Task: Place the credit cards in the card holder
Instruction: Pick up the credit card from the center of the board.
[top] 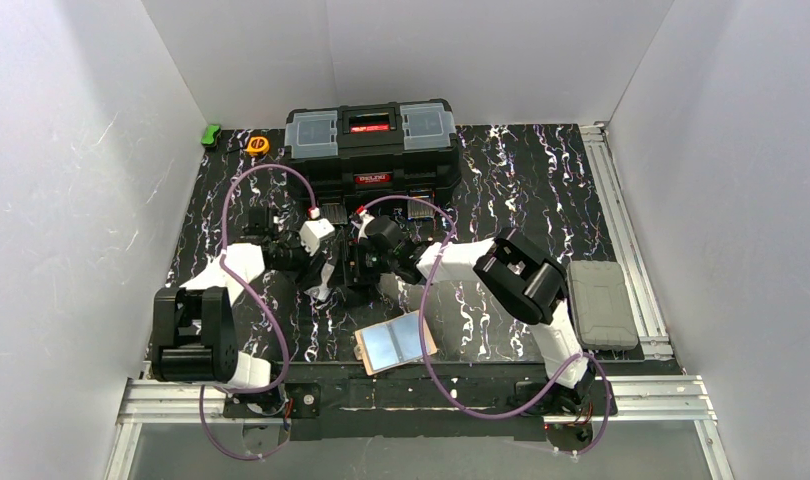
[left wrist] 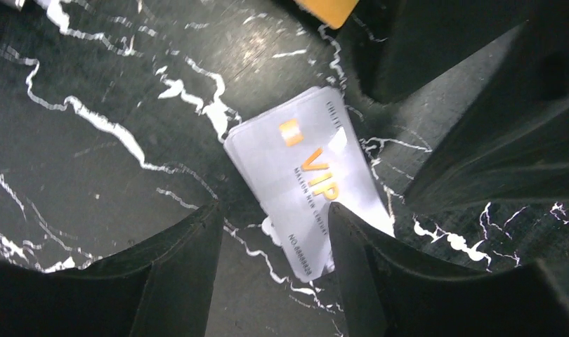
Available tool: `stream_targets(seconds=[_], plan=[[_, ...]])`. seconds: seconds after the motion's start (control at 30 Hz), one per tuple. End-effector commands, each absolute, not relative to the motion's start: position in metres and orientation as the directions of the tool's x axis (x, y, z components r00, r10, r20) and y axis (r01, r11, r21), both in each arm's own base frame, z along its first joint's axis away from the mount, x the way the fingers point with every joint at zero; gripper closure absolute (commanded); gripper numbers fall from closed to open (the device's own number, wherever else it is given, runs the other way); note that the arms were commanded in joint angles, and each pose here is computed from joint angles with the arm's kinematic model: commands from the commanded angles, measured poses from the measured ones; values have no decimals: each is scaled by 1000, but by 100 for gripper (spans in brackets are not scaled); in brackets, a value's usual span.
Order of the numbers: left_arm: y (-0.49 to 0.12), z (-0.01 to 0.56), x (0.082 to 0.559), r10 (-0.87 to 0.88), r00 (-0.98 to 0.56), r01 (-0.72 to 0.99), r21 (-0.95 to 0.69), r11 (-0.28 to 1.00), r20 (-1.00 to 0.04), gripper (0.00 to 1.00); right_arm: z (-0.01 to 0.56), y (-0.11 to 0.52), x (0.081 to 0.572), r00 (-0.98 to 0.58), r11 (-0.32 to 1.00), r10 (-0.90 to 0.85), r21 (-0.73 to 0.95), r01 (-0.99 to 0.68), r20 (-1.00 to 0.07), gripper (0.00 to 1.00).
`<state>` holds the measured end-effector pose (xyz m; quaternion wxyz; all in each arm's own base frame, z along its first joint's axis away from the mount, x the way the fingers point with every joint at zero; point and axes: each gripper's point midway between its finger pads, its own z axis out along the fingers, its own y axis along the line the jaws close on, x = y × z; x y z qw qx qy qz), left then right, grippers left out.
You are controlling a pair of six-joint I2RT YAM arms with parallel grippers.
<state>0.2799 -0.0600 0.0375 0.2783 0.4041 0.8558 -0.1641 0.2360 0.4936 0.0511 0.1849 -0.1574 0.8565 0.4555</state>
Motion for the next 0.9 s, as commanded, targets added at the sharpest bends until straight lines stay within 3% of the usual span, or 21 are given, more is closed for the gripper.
stream_targets(seconds=[0.0, 0.17, 0.47, 0.87], plan=[[-63, 21, 260, 689, -476, 834, -32, 551, -547, 45, 64, 512, 244, -879, 483, -74, 754, -446, -472, 30], [-66, 23, 257, 695, -463, 844, -35, 535, -550, 45, 62, 513, 245, -889, 480, -65, 767, -427, -454, 31], [-46, 59, 285, 543, -567, 746, -106, 658, -619, 44, 58, 500, 249, -904, 481, -26, 788, -385, -426, 31], [-41, 37, 290, 545, -600, 720, -97, 688, -586, 44, 57, 500, 250, -911, 467, -18, 803, -371, -411, 32]])
